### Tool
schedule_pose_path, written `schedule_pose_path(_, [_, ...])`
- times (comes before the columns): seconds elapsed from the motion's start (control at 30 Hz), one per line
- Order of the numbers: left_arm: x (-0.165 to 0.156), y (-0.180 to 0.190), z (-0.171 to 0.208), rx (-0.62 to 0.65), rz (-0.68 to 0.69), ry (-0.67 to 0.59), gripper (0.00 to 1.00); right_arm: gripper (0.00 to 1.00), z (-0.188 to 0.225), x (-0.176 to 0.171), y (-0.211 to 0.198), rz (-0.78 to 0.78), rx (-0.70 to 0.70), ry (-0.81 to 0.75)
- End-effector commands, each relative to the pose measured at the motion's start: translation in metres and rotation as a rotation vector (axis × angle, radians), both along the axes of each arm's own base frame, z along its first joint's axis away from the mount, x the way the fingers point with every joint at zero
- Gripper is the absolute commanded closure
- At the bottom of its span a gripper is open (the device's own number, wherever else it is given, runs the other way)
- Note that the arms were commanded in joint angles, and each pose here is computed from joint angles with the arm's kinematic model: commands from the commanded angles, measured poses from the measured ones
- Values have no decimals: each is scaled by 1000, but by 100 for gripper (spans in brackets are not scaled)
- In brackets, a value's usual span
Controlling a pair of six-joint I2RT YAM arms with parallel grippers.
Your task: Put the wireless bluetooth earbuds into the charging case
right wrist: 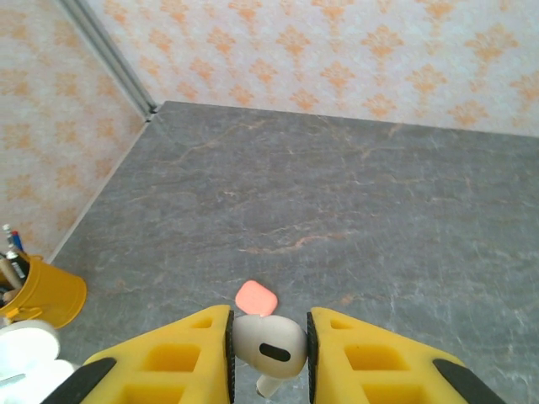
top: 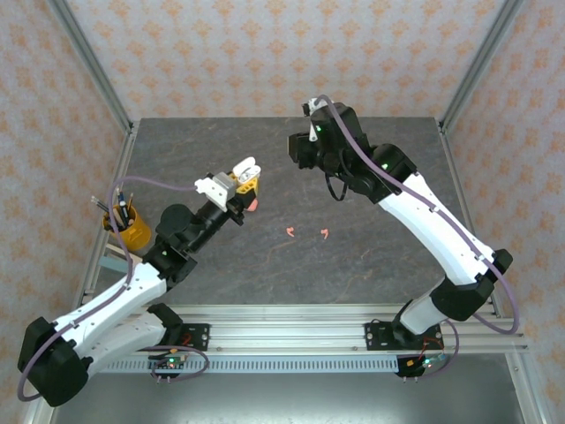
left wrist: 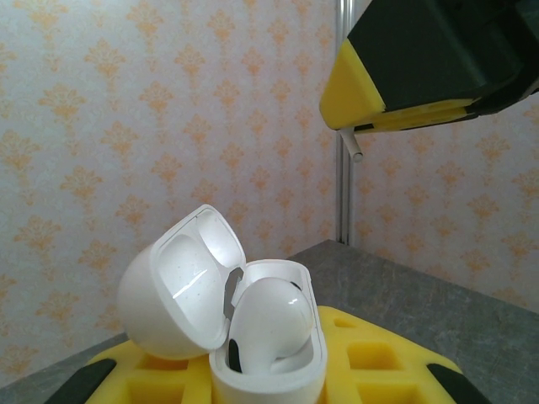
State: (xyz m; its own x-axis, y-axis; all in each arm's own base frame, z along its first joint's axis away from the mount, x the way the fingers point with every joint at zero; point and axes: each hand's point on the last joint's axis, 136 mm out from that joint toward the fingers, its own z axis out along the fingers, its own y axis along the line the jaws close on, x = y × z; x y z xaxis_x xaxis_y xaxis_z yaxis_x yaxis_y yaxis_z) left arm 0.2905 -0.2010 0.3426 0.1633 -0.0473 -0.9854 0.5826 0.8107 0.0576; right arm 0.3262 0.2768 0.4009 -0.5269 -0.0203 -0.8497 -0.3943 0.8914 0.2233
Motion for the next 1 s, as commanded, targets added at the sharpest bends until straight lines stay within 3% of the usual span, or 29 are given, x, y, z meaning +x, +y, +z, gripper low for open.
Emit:
schedule_pose_path(0.0, [-1,-1,29,-52,-20,-48,100,73,26,-4,13,102,39,-95])
schedule_pose_path(0.43, [5,-9,35,-54,-35,-49,100,73,26,-17,45,250,104,-88])
schedule_pose_path(0.97, [6,-11,35,-52,-38,-53,100,73,0,-33,72,325,72,-31])
